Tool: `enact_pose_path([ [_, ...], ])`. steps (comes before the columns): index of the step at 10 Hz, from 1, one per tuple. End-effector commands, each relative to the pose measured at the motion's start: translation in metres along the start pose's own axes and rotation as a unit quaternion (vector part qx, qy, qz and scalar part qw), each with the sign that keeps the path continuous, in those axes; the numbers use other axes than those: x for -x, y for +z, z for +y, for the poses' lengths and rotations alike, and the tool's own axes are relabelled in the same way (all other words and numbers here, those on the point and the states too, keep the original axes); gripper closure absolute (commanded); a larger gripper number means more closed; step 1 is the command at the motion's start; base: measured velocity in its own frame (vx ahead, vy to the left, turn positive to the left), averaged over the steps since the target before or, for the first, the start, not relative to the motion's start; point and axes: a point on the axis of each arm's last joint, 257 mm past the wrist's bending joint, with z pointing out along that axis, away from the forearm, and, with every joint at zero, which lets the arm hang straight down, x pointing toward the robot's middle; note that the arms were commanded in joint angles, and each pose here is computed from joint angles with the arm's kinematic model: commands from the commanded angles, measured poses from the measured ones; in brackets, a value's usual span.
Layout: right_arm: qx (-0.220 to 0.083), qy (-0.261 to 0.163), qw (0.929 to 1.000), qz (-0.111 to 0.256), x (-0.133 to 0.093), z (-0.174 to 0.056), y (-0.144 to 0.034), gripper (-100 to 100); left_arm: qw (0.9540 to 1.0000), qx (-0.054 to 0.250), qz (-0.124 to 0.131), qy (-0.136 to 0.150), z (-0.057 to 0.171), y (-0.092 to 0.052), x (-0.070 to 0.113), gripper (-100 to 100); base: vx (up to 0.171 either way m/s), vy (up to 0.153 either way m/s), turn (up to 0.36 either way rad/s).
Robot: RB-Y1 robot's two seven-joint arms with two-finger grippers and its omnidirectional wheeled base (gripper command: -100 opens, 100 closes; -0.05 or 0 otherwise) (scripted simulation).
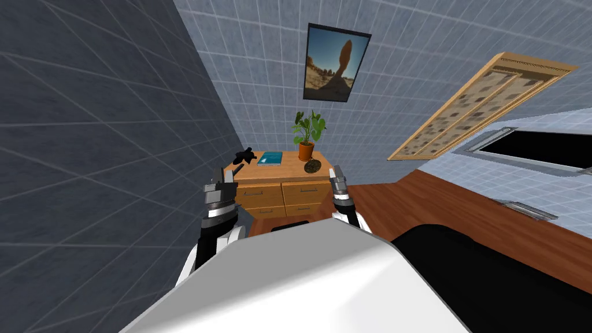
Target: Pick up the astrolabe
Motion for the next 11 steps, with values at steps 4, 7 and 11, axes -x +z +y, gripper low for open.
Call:
enact_pose_path([
  [4,-0.035,-0.073,0.9948,0.062,-0.004,-0.011,-0.04,-100,1.0,0.0,0.0,0.0,0.0,0.0,0.0,0,-0.059,-0.126,0.307],
  [7,-0.062,-0.109,0.9881,0.089,-0.001,-0.018,-0.066,-100,1.0,0.0,0.0,0.0,0.0,0.0,0.0,0,-0.053,-0.1,0.266],
  [11,-0.098,-0.149,0.9766,0.12,0.006,-0.027,-0.098,-100,1.0,0.0,0.0,0.0,0.0,0.0,0.0,0,-0.041,-0.075,0.215],
])
